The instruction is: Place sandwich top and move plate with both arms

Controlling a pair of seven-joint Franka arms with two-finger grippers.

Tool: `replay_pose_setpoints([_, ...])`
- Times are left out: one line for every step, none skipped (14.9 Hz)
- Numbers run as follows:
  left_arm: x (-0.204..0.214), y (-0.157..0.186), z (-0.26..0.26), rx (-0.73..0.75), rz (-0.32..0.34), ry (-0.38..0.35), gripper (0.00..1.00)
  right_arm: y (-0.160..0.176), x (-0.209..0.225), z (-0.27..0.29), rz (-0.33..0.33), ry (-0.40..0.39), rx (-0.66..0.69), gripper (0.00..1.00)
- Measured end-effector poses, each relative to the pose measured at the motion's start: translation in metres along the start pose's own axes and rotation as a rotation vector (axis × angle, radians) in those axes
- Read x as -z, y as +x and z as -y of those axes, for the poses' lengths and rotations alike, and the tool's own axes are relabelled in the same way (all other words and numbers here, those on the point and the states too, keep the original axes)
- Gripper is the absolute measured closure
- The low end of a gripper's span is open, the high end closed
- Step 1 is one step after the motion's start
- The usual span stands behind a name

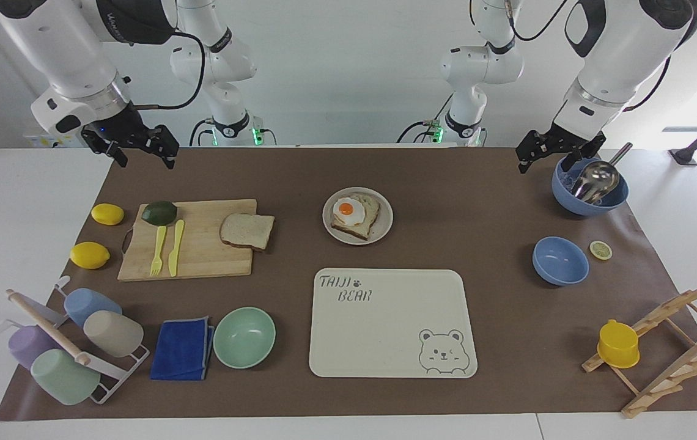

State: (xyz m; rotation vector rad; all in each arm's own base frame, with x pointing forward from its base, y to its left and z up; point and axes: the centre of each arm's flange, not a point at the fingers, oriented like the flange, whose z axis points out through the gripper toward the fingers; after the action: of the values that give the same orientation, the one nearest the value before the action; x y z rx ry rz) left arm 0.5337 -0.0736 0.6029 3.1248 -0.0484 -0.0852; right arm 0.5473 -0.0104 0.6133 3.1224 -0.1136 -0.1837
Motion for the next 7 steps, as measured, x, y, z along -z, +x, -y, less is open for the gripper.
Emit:
replay_pose_setpoints([0.0, 0.0, 0.0, 0.0, 0.0, 0.0, 0.0, 0.0, 0.0, 0.0, 0.0, 0.0, 0.0, 0.0])
replay_pose_setpoints([0.0, 0.0, 0.0, 0.0, 0.0, 0.0, 0.0, 0.0, 0.0, 0.001, 0.0, 0.0, 0.002, 0.0])
replay_pose_setpoints([0.0, 0.0, 0.0, 0.0, 0.0, 0.0, 0.0, 0.0, 0.001, 0.002, -0.001, 0.0, 0.003, 0.0])
replay_pose_setpoints([0.0, 0.0, 0.0, 0.0, 0.0, 0.0, 0.0, 0.0, 0.001, 0.002, -0.003, 0.0, 0.004, 0.0])
replay_pose_setpoints([0.0, 0.0, 0.0, 0.0, 0.0, 0.0, 0.0, -0.001, 0.002, 0.003, -0.004, 0.001, 0.005, 0.0])
replay_pose_setpoints([0.0, 0.0, 0.0, 0.0, 0.0, 0.0, 0.0, -0.001, 0.002, 0.005, -0.006, 0.003, 0.009, 0.0])
replay_pose_setpoints([0.0, 0.0, 0.0, 0.0, 0.0, 0.0, 0.0, 0.0, 0.002, 0.01, -0.012, 0.01, 0.02, 0.0])
